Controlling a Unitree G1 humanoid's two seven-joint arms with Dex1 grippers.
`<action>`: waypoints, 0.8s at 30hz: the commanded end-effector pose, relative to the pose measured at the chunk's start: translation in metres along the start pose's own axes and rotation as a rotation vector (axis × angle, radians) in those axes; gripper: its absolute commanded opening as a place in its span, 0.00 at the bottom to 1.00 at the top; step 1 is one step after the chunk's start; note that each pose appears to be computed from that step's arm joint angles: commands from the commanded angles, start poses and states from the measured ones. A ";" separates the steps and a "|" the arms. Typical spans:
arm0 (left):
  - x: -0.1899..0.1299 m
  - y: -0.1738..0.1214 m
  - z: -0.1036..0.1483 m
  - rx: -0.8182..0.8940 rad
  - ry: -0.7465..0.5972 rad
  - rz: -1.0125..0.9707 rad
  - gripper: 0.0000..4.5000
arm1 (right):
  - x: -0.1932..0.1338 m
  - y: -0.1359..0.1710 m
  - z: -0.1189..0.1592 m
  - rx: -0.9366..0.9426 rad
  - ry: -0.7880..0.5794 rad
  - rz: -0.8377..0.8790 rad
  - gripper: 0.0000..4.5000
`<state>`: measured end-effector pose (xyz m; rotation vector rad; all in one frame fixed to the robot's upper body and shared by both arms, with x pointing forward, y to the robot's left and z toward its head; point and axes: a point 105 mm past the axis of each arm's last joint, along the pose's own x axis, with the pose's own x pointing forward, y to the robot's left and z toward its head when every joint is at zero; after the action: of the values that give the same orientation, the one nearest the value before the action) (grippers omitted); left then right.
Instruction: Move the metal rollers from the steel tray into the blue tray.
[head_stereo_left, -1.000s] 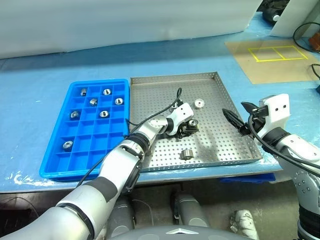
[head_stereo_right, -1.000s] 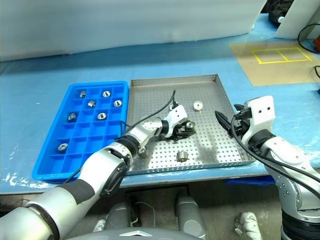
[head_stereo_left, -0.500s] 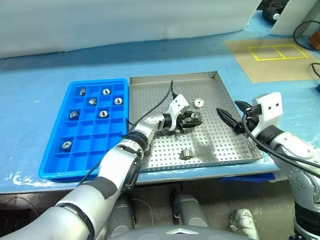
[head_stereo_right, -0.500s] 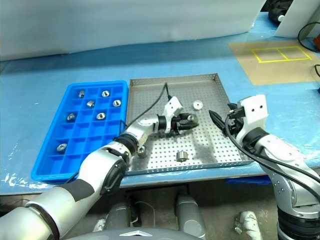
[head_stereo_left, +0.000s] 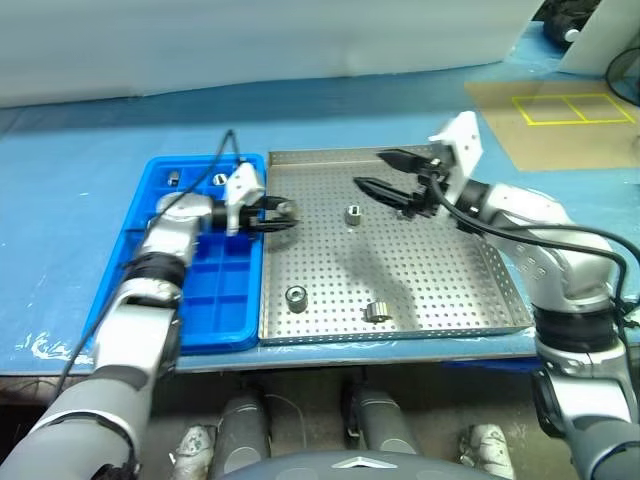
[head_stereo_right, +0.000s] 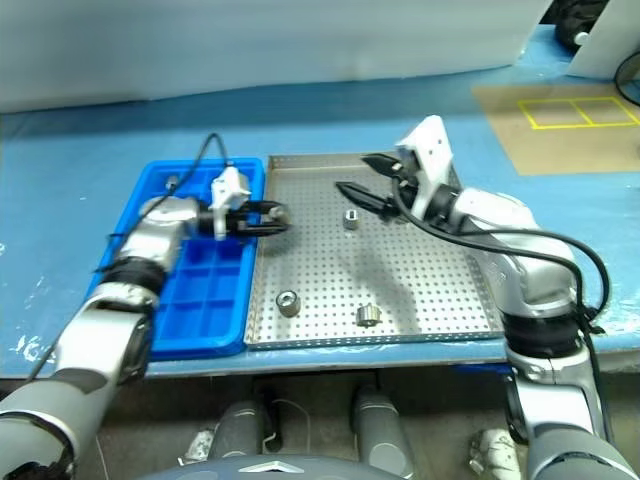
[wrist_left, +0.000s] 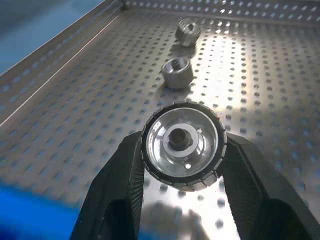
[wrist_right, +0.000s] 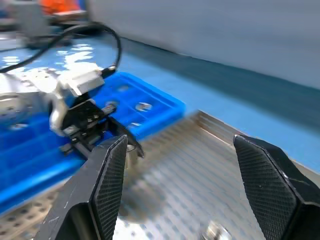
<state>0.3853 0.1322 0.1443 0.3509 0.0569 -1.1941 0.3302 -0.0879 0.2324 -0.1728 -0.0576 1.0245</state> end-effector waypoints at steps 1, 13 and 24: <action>-0.025 -0.012 0.034 0.070 -0.082 0.009 0.42 | 0.025 0.030 -0.008 -0.026 0.026 0.255 0.78; -0.076 -0.056 0.032 0.031 -0.028 0.163 0.42 | 0.076 0.062 -0.028 -0.056 0.040 0.563 0.78; -0.050 -0.032 0.018 0.127 -0.102 0.347 0.42 | 0.076 0.062 -0.036 -0.046 0.045 0.526 0.78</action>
<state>0.3318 0.1646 0.1514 0.3481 -0.0864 -0.8821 0.3222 0.0084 0.1744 -0.2531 0.0506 1.5617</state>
